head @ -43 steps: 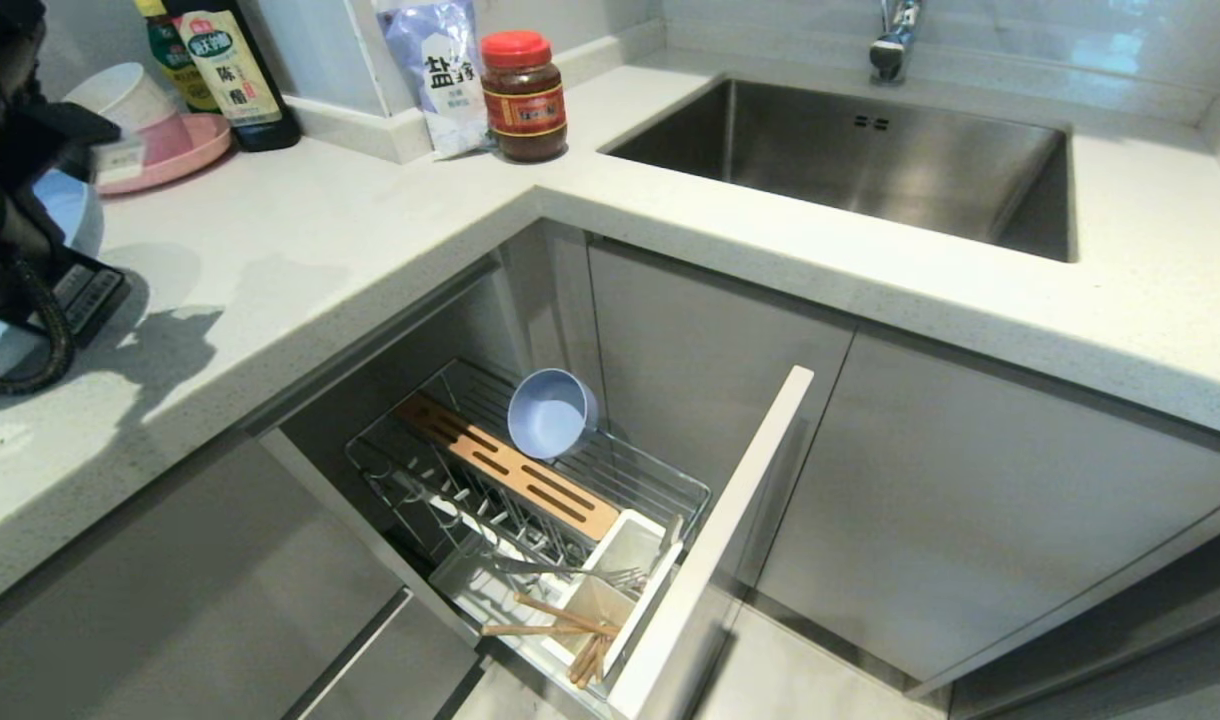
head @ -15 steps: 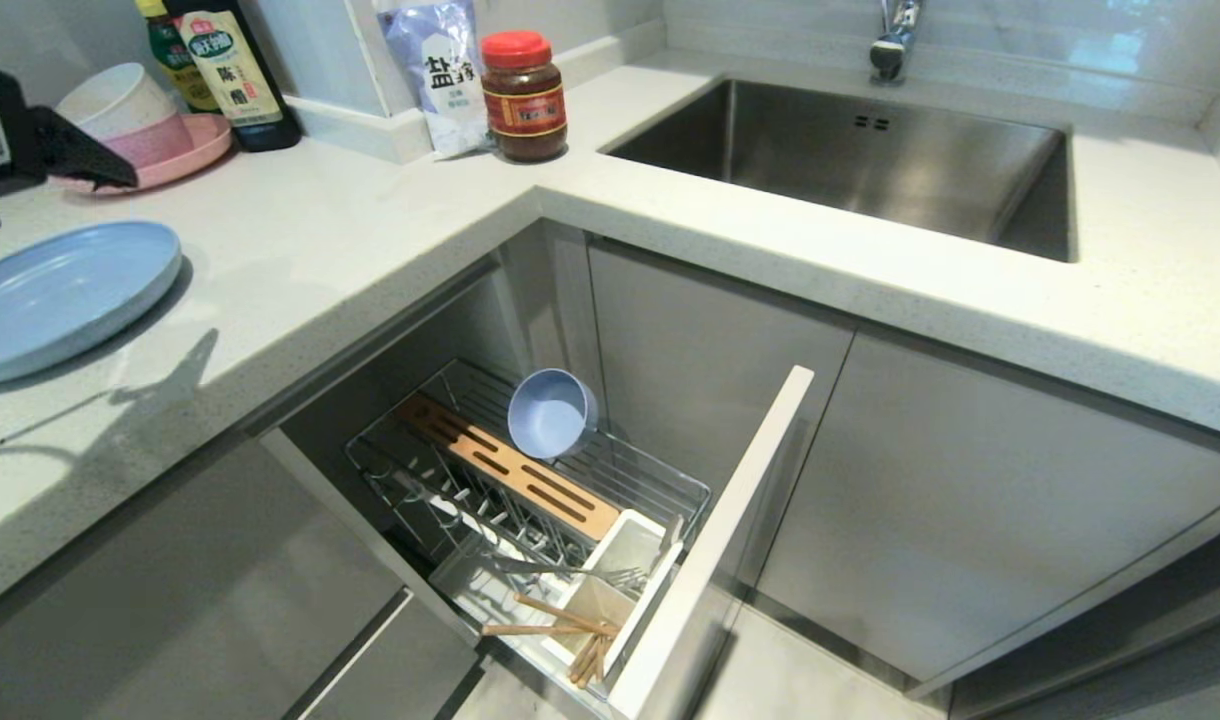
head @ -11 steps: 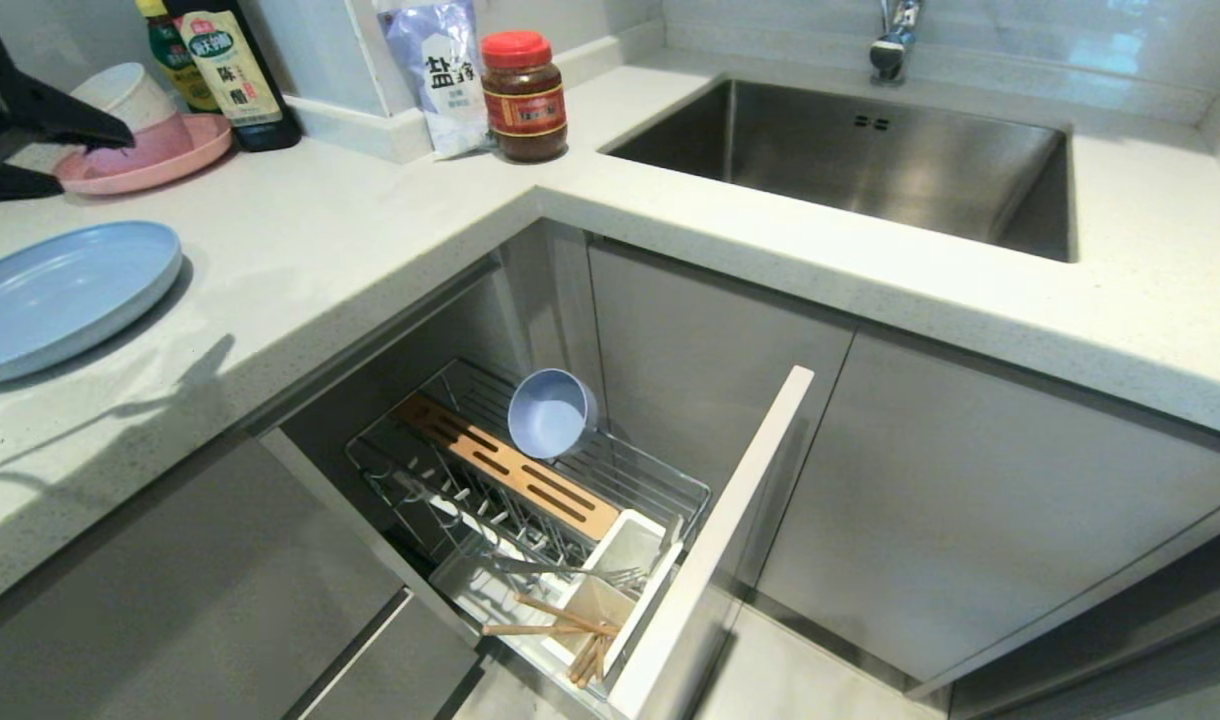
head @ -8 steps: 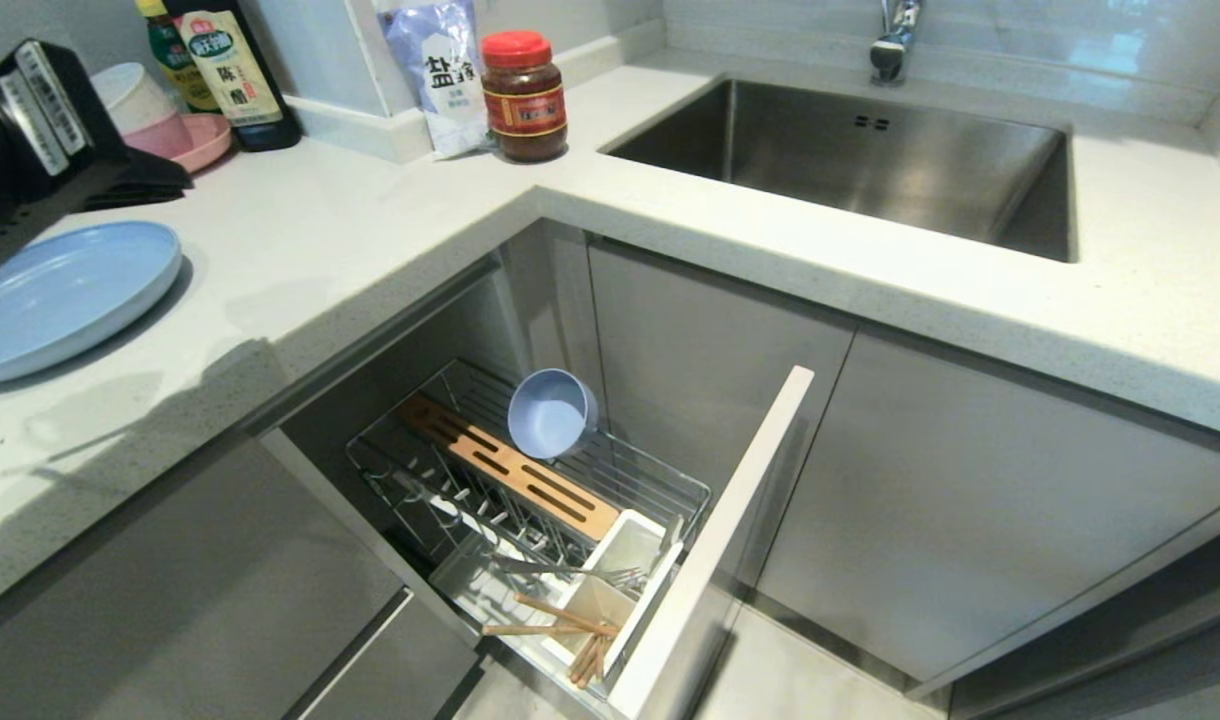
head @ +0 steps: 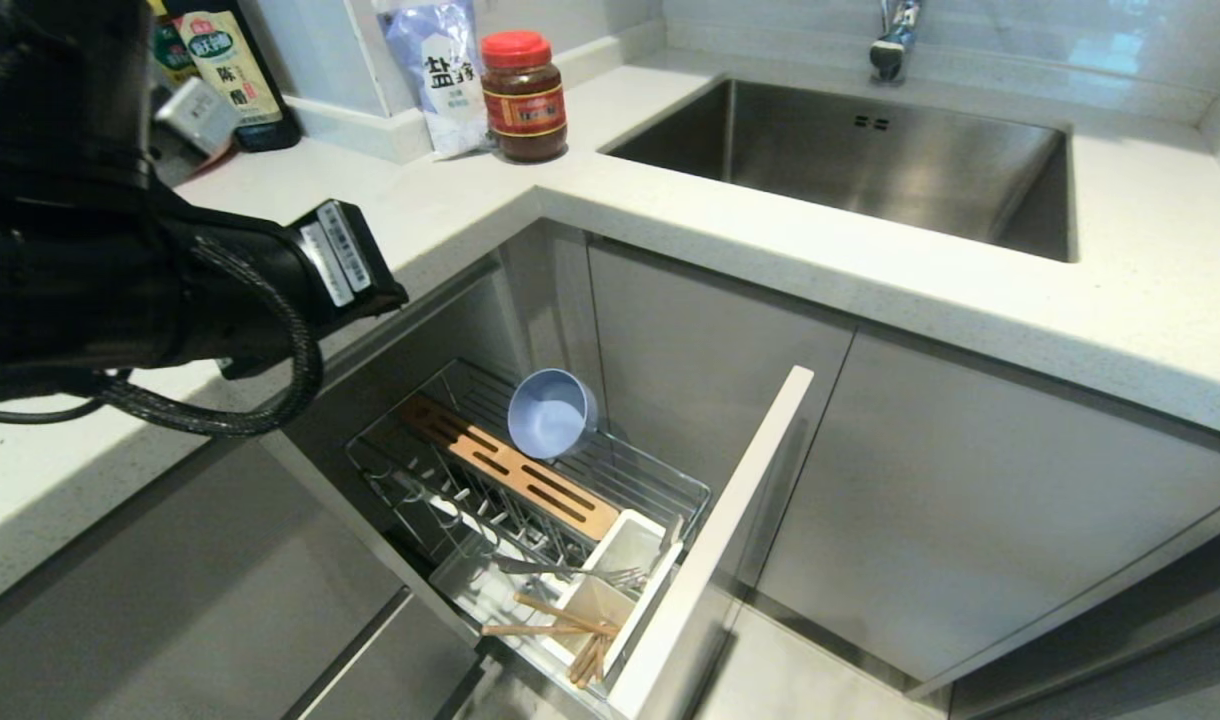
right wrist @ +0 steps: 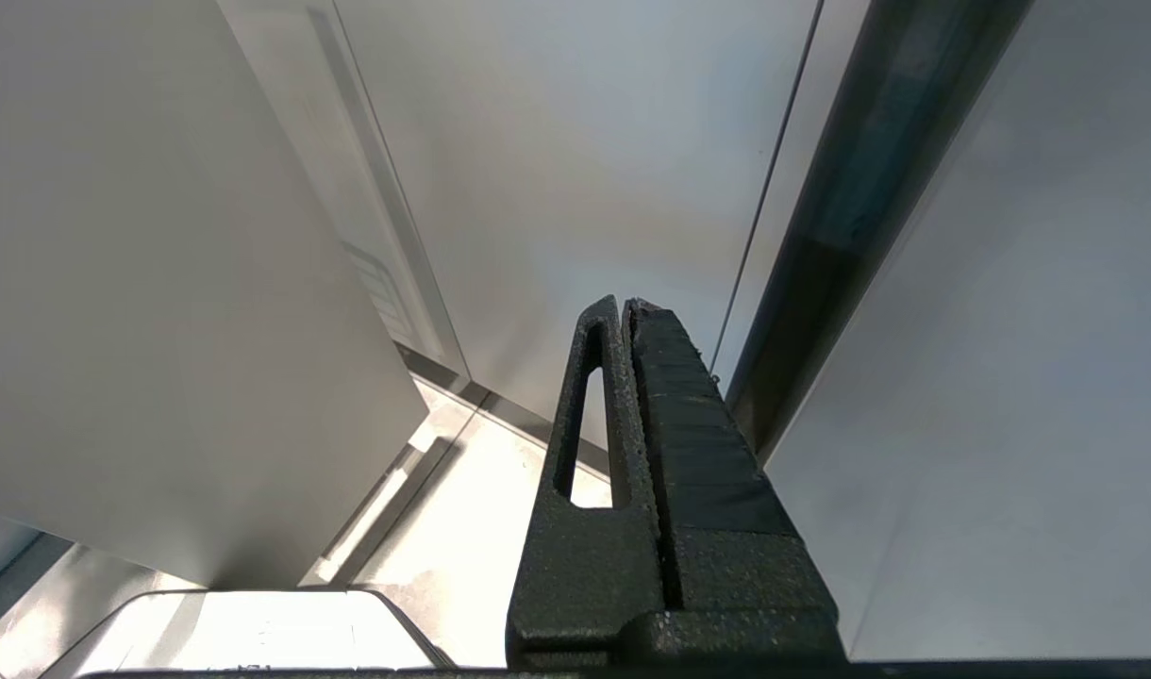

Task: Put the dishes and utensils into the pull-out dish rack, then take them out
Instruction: Take the bowl out of the cupboard

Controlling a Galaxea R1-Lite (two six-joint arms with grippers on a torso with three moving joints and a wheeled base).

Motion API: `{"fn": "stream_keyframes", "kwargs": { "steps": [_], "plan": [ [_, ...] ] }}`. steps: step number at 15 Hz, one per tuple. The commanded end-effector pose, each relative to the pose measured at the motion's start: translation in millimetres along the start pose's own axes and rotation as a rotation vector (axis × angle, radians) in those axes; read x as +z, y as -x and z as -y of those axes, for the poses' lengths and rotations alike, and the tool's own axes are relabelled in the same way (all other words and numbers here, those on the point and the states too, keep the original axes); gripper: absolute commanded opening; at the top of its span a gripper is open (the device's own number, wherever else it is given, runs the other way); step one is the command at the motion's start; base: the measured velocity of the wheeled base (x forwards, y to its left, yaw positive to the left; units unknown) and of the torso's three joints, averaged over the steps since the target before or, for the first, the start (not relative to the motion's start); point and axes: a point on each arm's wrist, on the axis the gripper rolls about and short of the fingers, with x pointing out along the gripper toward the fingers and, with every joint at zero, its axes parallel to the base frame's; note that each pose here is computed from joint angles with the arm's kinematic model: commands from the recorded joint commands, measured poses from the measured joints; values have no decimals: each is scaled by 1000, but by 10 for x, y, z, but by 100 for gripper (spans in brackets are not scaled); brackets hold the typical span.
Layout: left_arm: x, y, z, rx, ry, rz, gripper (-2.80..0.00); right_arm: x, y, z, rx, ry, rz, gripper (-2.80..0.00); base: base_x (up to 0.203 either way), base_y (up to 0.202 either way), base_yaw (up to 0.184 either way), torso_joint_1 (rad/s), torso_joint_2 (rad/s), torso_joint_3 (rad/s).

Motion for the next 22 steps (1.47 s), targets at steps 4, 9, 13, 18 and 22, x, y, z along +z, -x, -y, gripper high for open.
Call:
{"fn": "stream_keyframes", "kwargs": {
  "steps": [4, 9, 13, 18, 22],
  "plan": [
    [-384, -661, 84, 105, -23, -152, -280, -5, 2, 0, 0, 0, 3, -280, 0, 0, 0, 0, 0, 0],
    [-526, -1021, 44, 156, -5, -188, -280, -5, 1, 0, 0, 0, 2, -280, 0, 0, 0, 0, 0, 0],
    [-563, -1227, -31, 88, 31, -241, -280, -5, 2, 0, 0, 0, 3, -280, 0, 0, 0, 0, 0, 0],
    [-584, -1387, -112, 54, 29, -272, 0, -5, 2, 0, 0, 0, 3, -280, 0, 0, 0, 0, 0, 0],
    [-644, -1579, -87, 46, 24, -261, 0, -5, 2, 0, 0, 0, 3, -280, 0, 0, 0, 0, 0, 0]
  ]
}}
